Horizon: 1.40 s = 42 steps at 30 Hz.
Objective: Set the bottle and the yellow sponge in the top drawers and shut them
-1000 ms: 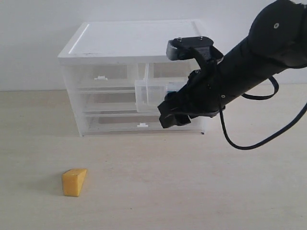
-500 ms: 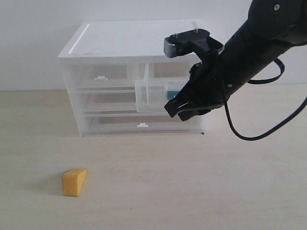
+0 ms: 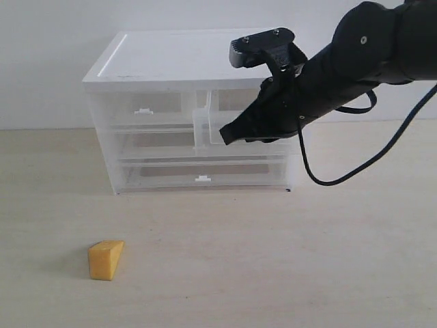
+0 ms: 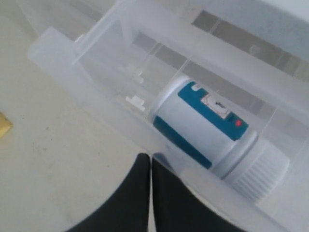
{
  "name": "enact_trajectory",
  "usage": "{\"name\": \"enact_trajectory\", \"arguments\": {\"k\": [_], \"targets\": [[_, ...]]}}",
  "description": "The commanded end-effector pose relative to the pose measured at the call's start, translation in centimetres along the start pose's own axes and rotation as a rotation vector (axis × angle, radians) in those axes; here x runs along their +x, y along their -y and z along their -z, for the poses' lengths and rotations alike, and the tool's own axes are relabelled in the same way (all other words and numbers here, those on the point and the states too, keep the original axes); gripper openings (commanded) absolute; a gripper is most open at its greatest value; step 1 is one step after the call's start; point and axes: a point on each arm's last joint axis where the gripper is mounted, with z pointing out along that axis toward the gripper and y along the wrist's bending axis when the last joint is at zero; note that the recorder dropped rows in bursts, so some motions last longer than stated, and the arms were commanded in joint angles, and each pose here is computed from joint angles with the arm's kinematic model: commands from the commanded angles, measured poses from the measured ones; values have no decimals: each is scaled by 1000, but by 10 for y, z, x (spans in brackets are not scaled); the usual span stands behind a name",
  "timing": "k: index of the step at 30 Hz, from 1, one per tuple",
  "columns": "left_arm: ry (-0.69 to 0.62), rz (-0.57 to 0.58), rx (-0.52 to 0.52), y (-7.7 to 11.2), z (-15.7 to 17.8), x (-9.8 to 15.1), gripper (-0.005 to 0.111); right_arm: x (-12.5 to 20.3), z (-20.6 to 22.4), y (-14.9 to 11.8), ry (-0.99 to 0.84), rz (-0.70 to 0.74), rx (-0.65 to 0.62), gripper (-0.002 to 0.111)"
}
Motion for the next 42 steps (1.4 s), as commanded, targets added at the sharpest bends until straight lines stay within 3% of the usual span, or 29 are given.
{"name": "enact_trajectory", "arguments": {"k": [1,11,19,23,29,34,42], "targets": [[-1,4,-1,0,0,1,4,-12,-7,7,134,9,64,0],[-1,4,-1,0,0,1,4,-27,-8,15,328,12,143,0],[-1,4,-1,0,0,1,4,-31,-5,16,378,13,162,0],[-1,4,-1,0,0,1,4,-31,2,13,339,24,143,0],[-1,4,-1,0,0,1,4,-21,31,11,156,209,115,0],[-1,4,-1,0,0,1,4,0,60,44,-63,125,149,0],[-1,4,-1,0,0,1,4,36,119,113,-259,-203,390,0]]}}
